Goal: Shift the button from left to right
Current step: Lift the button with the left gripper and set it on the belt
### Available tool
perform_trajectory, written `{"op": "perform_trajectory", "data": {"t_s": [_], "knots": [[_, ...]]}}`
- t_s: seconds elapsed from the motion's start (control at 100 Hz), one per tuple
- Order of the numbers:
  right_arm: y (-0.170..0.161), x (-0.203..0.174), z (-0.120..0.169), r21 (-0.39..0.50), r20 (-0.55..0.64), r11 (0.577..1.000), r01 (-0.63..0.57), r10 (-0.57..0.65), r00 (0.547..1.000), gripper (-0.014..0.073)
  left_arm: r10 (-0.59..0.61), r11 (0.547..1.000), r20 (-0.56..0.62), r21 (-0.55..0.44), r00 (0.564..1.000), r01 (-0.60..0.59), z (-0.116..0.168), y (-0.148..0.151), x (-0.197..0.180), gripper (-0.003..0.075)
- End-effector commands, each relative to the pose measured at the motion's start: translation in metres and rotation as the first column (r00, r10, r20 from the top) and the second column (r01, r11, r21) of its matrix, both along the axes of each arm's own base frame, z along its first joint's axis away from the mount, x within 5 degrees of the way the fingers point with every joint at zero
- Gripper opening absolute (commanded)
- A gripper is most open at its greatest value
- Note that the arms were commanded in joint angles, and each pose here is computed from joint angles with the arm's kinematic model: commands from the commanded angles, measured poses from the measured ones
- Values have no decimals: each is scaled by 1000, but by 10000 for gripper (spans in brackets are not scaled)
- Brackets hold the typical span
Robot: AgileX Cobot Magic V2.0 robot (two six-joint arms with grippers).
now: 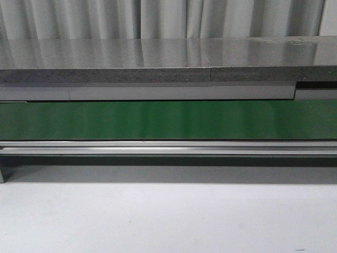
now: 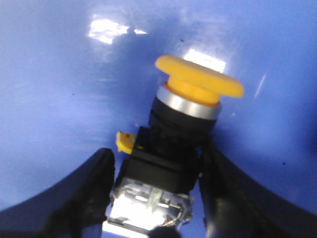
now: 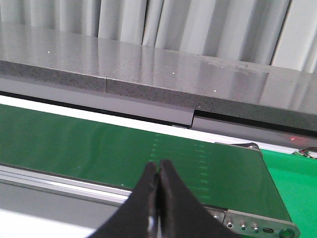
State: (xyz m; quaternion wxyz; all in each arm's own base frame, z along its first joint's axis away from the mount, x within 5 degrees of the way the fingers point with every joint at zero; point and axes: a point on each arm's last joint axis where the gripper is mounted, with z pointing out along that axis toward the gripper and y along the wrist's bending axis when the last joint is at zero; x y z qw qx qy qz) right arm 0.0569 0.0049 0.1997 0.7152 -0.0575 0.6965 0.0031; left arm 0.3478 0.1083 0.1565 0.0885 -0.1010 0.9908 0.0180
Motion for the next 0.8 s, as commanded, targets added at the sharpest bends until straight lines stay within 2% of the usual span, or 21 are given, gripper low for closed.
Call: {"op": "perform_trajectory", "data": {"t_s": [0.0,0.2,0.37,0.47,0.63,0.79], "knots": [[0,-2,9,-1,100,1000,1,-1,995,-68,10,1000,84,14,996,-11,23,2,4,216],[0,-2,9,-1,100,1000,1,-1,995,-68,17,1000,97,6,995,-18,30,1,4,5],[0,-2,9,-1,100,1000,1,-1,995,-68,19,1000,161,15,987,-22,63,0,5,5],[0,-2,9,-1,100,1000,1,-1,995,-68,41,999,234,-16,971,-39,87,-5,3,5],[0,-2,9,-1,100,1000,1,-1,995,-68,-40,996,341,-67,939,67,115,-29,1,5],[0,-2,9,-1,100,1000,1,-1,995,-68,-107,988,352,-70,930,141,118,-55,4,5]]}}
